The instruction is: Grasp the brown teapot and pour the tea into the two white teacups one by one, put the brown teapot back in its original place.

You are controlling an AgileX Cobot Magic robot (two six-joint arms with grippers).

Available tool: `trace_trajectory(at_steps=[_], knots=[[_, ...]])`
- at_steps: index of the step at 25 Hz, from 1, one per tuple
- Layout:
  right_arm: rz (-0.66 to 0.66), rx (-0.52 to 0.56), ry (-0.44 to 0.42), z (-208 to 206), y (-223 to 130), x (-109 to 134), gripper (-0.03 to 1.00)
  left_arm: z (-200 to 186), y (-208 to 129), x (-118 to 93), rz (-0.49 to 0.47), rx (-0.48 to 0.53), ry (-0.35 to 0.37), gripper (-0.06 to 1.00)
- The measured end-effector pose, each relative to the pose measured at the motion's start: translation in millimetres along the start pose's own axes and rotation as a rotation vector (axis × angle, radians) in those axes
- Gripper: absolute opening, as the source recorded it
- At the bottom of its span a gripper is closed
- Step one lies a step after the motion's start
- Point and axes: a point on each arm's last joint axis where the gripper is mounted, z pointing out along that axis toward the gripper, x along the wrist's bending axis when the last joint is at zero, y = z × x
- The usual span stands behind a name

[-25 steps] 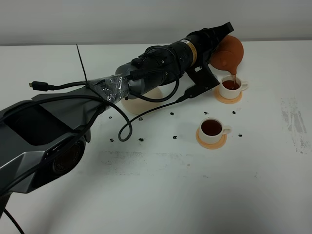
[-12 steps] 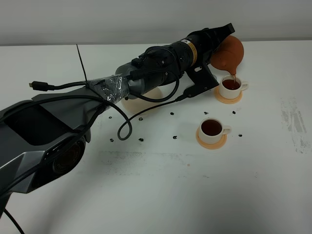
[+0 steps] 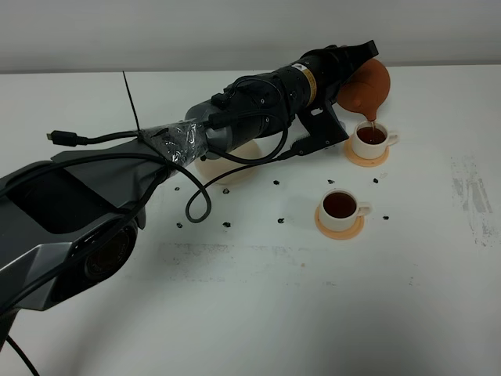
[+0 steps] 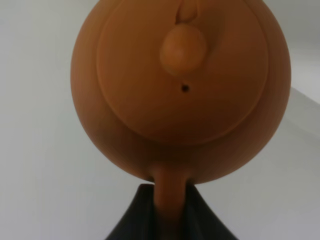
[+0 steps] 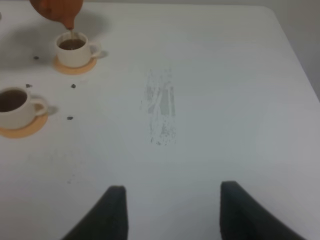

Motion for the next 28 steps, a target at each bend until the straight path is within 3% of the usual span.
trace_trajectory(at_steps=[18,28], knots=[[0.000,0.000,0.000,0.0,0.0,0.0,0.44,0.0,0.3,1.7,0.022,-0.003,0.019,0.11],[0.000,0.000,0.000,0.0,0.0,0.0,0.44,-2.1,-2.7,0.9,-0.277,0.003,-0.014,0.11]])
